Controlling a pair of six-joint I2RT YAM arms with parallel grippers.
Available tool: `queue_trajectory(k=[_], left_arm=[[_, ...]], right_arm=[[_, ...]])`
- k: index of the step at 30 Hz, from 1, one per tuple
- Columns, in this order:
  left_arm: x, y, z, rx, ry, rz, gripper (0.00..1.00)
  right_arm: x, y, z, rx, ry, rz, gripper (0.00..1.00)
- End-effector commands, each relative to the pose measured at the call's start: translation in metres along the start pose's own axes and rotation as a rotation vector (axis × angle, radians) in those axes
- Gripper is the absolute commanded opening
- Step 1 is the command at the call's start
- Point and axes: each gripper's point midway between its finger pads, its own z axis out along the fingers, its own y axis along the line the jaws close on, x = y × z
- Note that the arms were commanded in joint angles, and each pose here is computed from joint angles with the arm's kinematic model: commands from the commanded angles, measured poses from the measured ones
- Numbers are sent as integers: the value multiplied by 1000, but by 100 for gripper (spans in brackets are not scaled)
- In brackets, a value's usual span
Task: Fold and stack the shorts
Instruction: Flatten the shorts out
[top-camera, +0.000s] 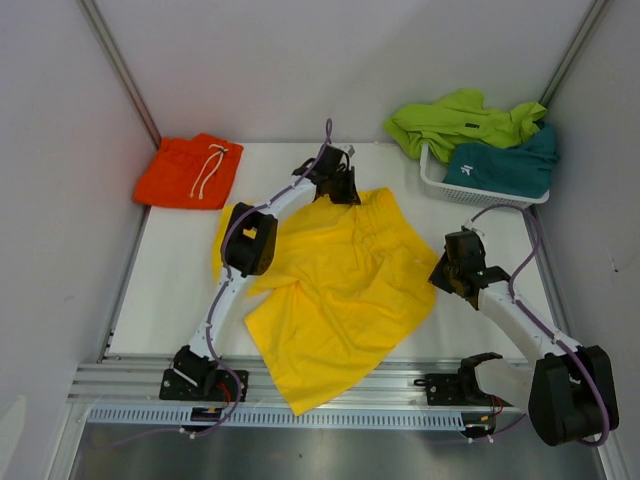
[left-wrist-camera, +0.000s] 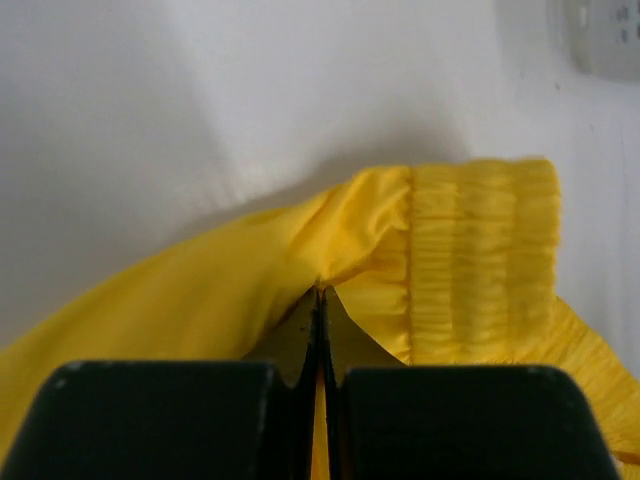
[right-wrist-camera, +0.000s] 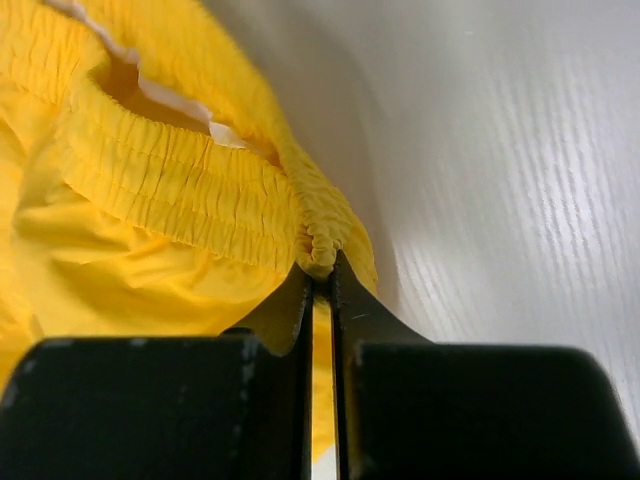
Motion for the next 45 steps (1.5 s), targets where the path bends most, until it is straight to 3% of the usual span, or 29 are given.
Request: queue_trajectory(k=[1, 6, 8, 9, 10, 11, 14, 18, 20, 23, 24, 27, 34, 36, 45], left_arm=[[-23, 26, -5, -90, -62, -90, 0], [-25, 27, -5, -95, -68, -94, 0], [-25, 28, -5, -97, -68, -93, 0], [-25, 26, -5, -92, -68, -92, 0], [-25, 27, -5, -91, -69, -89, 0], [-26, 25, -5, -82, -71, -87, 0], [-29, 16, -6, -36, -81, -66, 0], [-31, 2, -16, 32, -112, -64, 0], [-39, -12, -29, 69, -141, -57, 5], [-59, -32, -51, 109, -192, -20, 30], [-63, -38, -57, 125, -201, -9, 44], [-77, -57, -76, 164, -236, 22, 55], [-87, -90, -98, 234, -261, 94, 61], [-91, -99, -98, 246, -266, 125, 63], [-75, -126, -74, 330, -239, 164, 64]], right_arm=[[0, -12, -2, 5, -7, 113, 1], [6, -55, 2, 200, -6, 244, 5], [12, -61, 4, 221, -6, 265, 11], [14, -58, 5, 198, 4, 265, 16], [11, -54, 7, 175, -4, 255, 35], [10, -53, 7, 167, -3, 241, 42], [-2, -47, 2, 155, -11, 188, 54], [-23, -36, -10, 117, -47, 130, 54], [-32, -28, -16, 79, -71, 102, 54], [-48, -12, -29, 1, -106, 20, 54], [-55, -7, -34, -19, -125, -17, 54], [-65, 15, -42, -114, -152, -96, 55], [-67, 73, -25, -330, -65, -383, 63], [-60, 73, -7, -298, 1, -417, 64], [-63, 69, 21, -211, 82, -471, 65]])
